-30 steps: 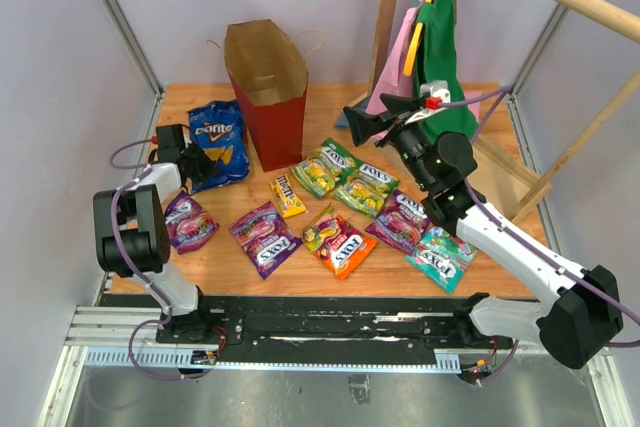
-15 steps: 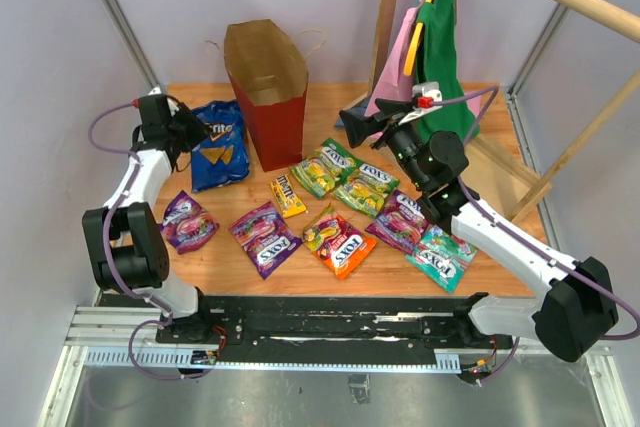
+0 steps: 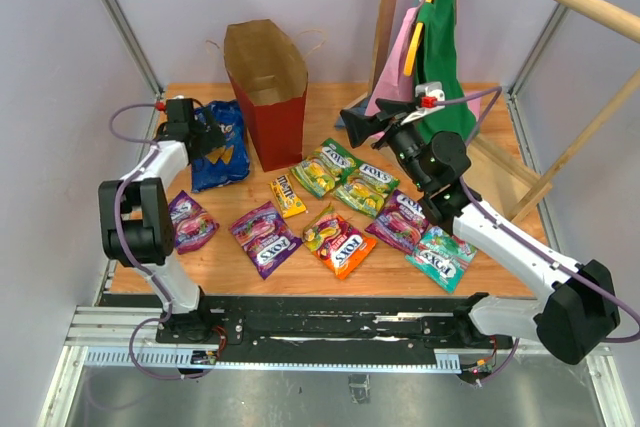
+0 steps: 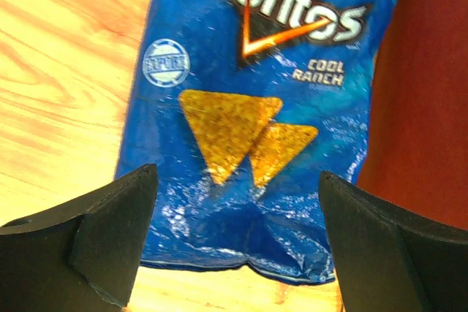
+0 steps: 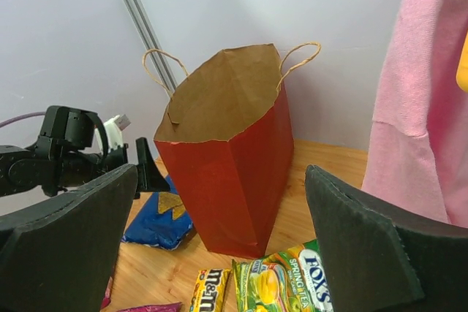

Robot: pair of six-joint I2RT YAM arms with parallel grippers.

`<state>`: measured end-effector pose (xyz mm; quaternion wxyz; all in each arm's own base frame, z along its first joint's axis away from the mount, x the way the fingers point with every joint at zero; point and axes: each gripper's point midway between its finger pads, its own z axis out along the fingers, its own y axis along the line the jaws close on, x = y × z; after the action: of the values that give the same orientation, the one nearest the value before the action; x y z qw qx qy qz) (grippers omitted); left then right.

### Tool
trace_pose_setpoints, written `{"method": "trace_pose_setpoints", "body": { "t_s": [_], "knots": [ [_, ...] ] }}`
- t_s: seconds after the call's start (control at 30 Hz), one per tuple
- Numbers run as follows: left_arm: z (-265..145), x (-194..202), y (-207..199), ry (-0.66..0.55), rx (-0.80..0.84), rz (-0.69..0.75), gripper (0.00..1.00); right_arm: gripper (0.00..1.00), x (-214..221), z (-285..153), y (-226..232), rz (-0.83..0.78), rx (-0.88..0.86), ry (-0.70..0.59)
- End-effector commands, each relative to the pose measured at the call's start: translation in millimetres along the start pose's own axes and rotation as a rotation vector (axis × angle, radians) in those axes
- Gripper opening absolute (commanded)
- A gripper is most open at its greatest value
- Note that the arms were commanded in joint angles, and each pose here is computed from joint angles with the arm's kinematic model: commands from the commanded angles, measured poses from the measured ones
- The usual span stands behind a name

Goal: Take the snacks out of the paper bag
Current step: Adjust the snack at the center of the board.

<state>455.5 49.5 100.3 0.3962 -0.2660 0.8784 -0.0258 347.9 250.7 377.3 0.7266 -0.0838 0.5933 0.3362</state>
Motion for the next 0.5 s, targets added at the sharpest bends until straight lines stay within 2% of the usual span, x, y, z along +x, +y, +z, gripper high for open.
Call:
{"method": "trace_pose_setpoints", "body": {
  "t_s": [0.0, 0.23, 0.47],
  "knots": [
    [-0.5, -11.0, -10.5, -0.069, -0.054, 0.095, 0.93, 0.98, -5.5, 2.6, -3.7, 0.006, 0.003, -0.017],
    [29.5, 12.9, 21.2, -0.004, -0.239, 0.068, 0.87, 0.98, -4.1, 0.2, -9.8, -0.016, 0.027, -0.016],
    [61.0, 50.6, 18.8, 0.132, -0.207, 0.085, 0.83, 0.98, -1.3, 1.6, -11.3, -0.018, 0.030, -0.010]
  ]
}}
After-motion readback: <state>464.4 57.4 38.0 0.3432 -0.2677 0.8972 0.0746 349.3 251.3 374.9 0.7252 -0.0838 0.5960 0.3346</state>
